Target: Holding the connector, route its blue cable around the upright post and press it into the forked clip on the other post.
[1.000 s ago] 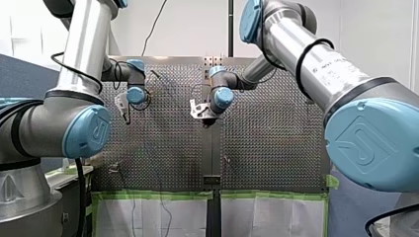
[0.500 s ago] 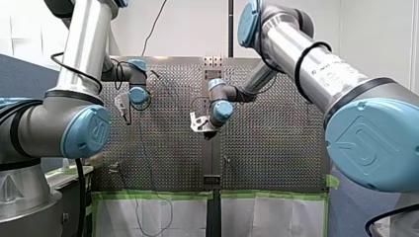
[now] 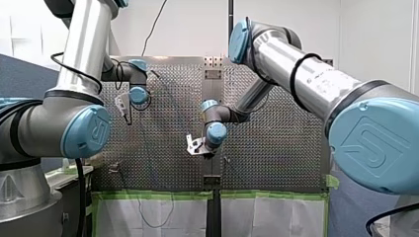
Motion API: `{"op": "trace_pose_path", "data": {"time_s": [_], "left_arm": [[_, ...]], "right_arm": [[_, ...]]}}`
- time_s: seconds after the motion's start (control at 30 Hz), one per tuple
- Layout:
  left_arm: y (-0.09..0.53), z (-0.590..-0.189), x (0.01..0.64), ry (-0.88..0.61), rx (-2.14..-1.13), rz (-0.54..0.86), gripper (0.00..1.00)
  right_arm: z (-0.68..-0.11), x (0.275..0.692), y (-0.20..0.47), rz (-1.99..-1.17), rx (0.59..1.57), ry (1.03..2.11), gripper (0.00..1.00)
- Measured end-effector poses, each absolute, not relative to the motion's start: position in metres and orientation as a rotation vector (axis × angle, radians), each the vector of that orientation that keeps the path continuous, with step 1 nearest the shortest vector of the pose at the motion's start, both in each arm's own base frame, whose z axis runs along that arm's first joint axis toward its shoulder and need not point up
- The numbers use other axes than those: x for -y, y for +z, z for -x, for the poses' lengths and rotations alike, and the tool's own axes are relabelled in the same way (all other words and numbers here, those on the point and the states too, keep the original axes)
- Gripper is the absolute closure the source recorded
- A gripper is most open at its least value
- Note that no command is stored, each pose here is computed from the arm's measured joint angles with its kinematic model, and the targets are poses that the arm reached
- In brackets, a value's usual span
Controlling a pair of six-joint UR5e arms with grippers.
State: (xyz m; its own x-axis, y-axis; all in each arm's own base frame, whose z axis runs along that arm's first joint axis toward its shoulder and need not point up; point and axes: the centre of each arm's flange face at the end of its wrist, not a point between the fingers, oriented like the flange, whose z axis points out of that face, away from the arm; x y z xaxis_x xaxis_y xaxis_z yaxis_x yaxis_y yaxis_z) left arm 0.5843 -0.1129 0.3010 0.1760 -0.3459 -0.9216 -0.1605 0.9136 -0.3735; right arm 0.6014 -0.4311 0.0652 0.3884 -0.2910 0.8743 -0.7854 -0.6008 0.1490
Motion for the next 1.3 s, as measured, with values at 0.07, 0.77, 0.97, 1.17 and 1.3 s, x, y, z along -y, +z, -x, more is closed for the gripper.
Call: {"op": "trace_pose_path", "data": {"time_s": [0.07, 0.77, 0.97, 1.17, 1.3], "left_arm": [[0.301, -0.584, 0.113, -0.137, -1.401, 0.435, 0.0], [0.301, -0.584, 0.113, -0.135, -1.4, 0.437, 0.0], [0.301, -0.584, 0.112, -0.135, -1.4, 0.438, 0.0], [0.301, -0.584, 0.112, -0.134, -1.4, 0.438, 0.0], [0.301, -0.584, 0.113, -0.134, -1.401, 0.438, 0.0]], "right_arm": [[-0.602, 0.428, 0.055, -2.094, 0.921, 1.142, 0.62], [-0.57, 0.408, -0.083, -2.048, 1.019, 0.979, 0.62], [-0.545, 0.401, -0.133, -2.052, 1.066, 0.937, 0.62], [-0.52, 0.396, -0.174, -2.056, 1.095, 0.9, 0.62], [-0.507, 0.396, -0.186, -2.047, 1.111, 0.89, 0.62]]}}
